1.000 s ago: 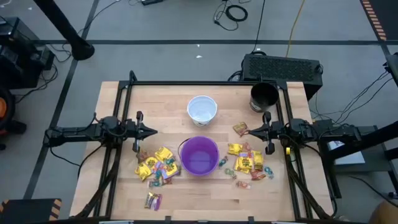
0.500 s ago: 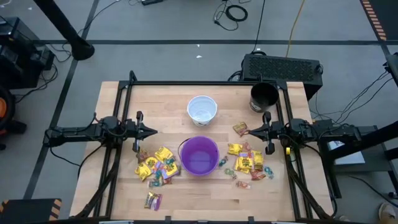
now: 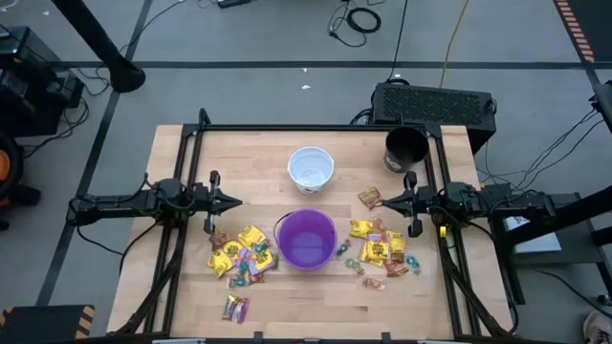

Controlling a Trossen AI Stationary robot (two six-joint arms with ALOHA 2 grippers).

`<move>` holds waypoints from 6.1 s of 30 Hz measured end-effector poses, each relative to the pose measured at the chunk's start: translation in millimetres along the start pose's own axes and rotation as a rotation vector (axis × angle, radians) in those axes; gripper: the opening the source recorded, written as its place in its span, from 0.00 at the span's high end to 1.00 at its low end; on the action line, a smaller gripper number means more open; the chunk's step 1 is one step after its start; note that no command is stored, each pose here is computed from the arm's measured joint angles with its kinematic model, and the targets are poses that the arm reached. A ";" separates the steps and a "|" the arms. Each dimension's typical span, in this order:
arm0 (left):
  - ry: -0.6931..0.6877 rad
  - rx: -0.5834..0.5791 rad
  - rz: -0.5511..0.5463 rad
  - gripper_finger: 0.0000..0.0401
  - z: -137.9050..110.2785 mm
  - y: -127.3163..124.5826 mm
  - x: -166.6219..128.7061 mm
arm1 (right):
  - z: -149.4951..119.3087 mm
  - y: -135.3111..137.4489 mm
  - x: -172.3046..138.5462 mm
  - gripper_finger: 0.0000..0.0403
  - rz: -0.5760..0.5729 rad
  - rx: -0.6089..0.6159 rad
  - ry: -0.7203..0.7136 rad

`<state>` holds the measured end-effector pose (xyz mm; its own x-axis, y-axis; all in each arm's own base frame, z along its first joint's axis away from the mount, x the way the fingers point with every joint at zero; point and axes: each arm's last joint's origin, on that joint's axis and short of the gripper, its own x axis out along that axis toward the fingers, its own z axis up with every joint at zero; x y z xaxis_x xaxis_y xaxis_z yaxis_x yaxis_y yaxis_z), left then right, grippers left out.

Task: Sort candy by brand, put in halloween buckets

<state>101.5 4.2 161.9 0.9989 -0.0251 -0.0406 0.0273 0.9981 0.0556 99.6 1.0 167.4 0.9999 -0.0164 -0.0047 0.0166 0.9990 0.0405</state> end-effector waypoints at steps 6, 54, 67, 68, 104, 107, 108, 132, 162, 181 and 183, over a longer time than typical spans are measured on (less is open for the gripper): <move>0.000 0.000 0.000 0.96 -0.1 0.0 0.0 | 0.1 0.0 0.0 1.00 0.000 0.000 0.000; 0.000 0.000 0.000 0.96 0.1 0.0 0.0 | 0.1 0.0 0.0 1.00 0.000 0.000 0.000; 0.000 0.000 0.000 0.96 -0.1 0.0 0.0 | 0.0 0.0 0.0 1.00 0.000 0.000 0.000; 0.000 0.000 0.000 0.96 -0.1 0.0 0.0 | 0.2 0.0 0.0 1.00 0.000 0.000 -0.001; 0.000 0.000 0.000 0.96 -0.1 0.0 0.0 | 248.1 6.6 -24.0 1.00 -0.091 0.029 -0.037; 0.000 0.000 0.000 0.96 0.0 0.0 0.0 | 271.3 7.7 -20.6 1.00 -0.087 0.025 -0.068; 0.000 0.000 0.000 0.96 0.0 0.0 0.0 | 274.6 8.1 -17.6 1.00 -0.083 0.020 -0.068; -0.037 -0.041 0.016 0.96 3.5 0.6 -0.1 | 82.8 4.9 56.1 1.00 -0.060 0.082 0.400; 0.820 -0.264 0.132 0.96 128.0 0.6 62.9 | 78.0 3.4 56.0 1.00 -0.124 0.171 0.406; 1.300 -0.804 0.454 0.81 83.2 -42.7 23.8 | 63.4 3.0 61.8 1.00 -0.152 0.184 0.532; 1.298 -0.810 0.476 0.74 80.1 -46.7 23.9 | 63.2 3.0 62.2 1.00 -0.147 0.164 0.535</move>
<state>127.2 -47.5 238.2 0.1903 -0.0765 -0.9787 -0.7111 0.6766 -0.1912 162.2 0.3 230.3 0.8467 -0.0890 -0.5245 0.1983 0.9677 0.1558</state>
